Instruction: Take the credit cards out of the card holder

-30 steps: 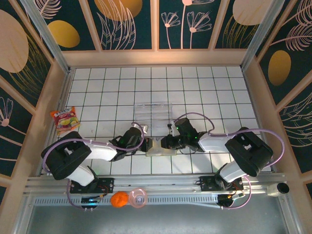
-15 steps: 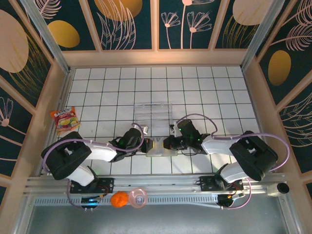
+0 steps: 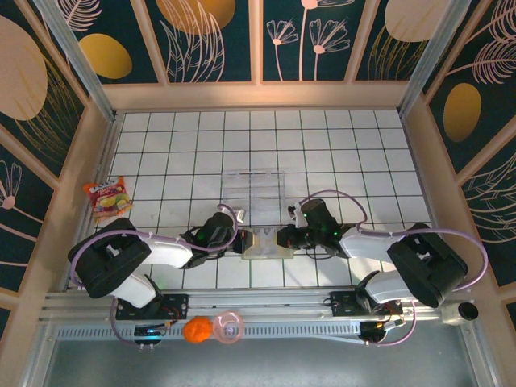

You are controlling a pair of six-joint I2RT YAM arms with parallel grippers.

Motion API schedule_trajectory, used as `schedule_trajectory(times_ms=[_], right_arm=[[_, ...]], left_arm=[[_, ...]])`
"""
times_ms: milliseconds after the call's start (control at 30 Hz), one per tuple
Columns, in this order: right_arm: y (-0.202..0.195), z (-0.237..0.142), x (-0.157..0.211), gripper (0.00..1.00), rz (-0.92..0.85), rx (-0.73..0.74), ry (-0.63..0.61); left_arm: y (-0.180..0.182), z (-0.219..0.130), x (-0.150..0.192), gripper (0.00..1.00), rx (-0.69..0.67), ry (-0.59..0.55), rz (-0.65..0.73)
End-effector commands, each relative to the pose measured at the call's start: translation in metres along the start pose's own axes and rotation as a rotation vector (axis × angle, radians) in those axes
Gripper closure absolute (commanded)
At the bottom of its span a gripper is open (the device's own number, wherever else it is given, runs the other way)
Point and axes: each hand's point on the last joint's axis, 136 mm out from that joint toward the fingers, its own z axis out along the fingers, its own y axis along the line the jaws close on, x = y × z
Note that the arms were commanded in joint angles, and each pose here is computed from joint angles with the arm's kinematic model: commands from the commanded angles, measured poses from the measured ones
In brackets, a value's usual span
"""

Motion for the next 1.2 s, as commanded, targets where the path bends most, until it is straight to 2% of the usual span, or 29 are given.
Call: schedule_trajectory(times_ms=[0, 100, 367, 500, 800, 1067, 1167], right_arm=[[-0.009, -0.004, 0.007, 0.91, -0.024, 0.019, 0.017], [-0.007, -0.002, 0.005, 0.79, -0.026, 0.01, 0.019], [-0.003, 0.003, 0.002, 0.69, -0.021, -0.005, 0.025], [-0.003, 0.006, 0.002, 0.71, -0.016, -0.009, 0.031], [0.001, 0.004, 0.0, 1.0, -0.017, -0.018, 0.015], [-0.006, -0.011, -0.001, 1.0, -0.007, 0.035, -0.024], [0.007, -0.015, -0.006, 0.88, -0.038, 0.008, -0.036]], left_arm=[[0.022, -0.002, 0.023, 1.0, -0.067, 0.077, -0.002], [0.017, -0.001, 0.022, 1.0, -0.051, 0.083, 0.006], [0.015, -0.001, 0.022, 1.0, -0.039, 0.086, 0.01], [0.015, -0.001, 0.022, 1.0, -0.039, 0.083, 0.01], [0.015, -0.002, 0.021, 1.0, -0.04, 0.078, 0.006], [0.016, -0.005, 0.02, 1.0, -0.047, 0.066, -0.001], [0.014, -0.009, 0.015, 1.0, -0.056, 0.055, -0.001]])
